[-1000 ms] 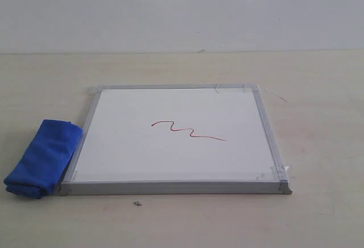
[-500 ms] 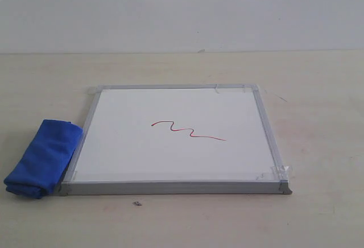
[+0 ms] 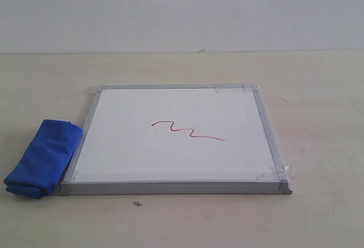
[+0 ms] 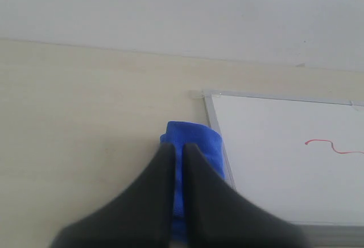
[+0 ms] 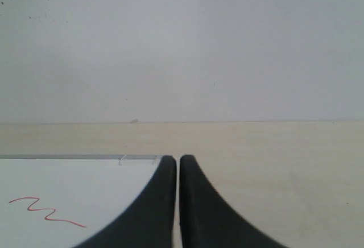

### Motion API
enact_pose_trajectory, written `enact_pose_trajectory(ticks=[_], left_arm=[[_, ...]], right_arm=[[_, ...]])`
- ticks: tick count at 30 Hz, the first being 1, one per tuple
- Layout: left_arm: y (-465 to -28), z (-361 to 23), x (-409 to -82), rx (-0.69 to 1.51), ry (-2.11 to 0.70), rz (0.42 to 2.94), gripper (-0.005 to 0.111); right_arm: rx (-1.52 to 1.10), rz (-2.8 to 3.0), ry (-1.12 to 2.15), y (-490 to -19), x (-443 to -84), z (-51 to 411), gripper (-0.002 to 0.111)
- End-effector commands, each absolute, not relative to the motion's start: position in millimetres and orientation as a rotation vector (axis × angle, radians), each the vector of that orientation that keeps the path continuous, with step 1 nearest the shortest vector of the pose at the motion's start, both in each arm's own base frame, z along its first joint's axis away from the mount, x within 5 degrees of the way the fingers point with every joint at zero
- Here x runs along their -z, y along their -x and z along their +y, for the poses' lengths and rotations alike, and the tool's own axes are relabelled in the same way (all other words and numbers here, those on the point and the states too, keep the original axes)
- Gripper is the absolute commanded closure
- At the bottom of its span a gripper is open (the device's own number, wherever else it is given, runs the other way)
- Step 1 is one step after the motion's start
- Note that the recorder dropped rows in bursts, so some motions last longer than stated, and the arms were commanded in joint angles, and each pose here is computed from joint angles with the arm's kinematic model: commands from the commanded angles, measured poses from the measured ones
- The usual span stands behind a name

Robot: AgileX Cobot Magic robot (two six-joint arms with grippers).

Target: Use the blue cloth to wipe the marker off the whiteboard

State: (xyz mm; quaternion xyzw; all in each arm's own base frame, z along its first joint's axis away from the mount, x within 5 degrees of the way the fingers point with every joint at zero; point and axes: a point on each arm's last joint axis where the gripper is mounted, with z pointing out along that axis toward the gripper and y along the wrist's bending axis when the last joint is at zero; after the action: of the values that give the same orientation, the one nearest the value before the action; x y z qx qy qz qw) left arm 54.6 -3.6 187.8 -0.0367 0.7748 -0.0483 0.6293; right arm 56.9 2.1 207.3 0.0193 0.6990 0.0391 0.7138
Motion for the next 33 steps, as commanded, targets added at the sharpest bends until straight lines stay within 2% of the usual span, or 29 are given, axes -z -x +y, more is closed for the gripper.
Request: enact_pose_trajectory(ticks=[1,15,22,27,33], left_arm=[[-55,-4,-187,0.111,0.086,1.772,0.102],[-55,-4,-187,0.111,0.086,1.772,0.102],[-55,-4,-187,0.111,0.086,1.772,0.102],[-55,-4,-187,0.111,0.086,1.772,0.102],[-55,-4,-187,0.111,0.086,1.772,0.102]], right_arm=[[-0.077,1.538,-0.035,-56,-208,2,0.109],[-0.078,1.531,-0.038,-56,-209,2,0.109],[-0.055,1.368,-0.072,-54,-224,-2,0.109],[-0.071,1.459,-0.037,-59,-256,1,0.109],[-0.1,1.763,0.032,-90,-297,8,0.109]])
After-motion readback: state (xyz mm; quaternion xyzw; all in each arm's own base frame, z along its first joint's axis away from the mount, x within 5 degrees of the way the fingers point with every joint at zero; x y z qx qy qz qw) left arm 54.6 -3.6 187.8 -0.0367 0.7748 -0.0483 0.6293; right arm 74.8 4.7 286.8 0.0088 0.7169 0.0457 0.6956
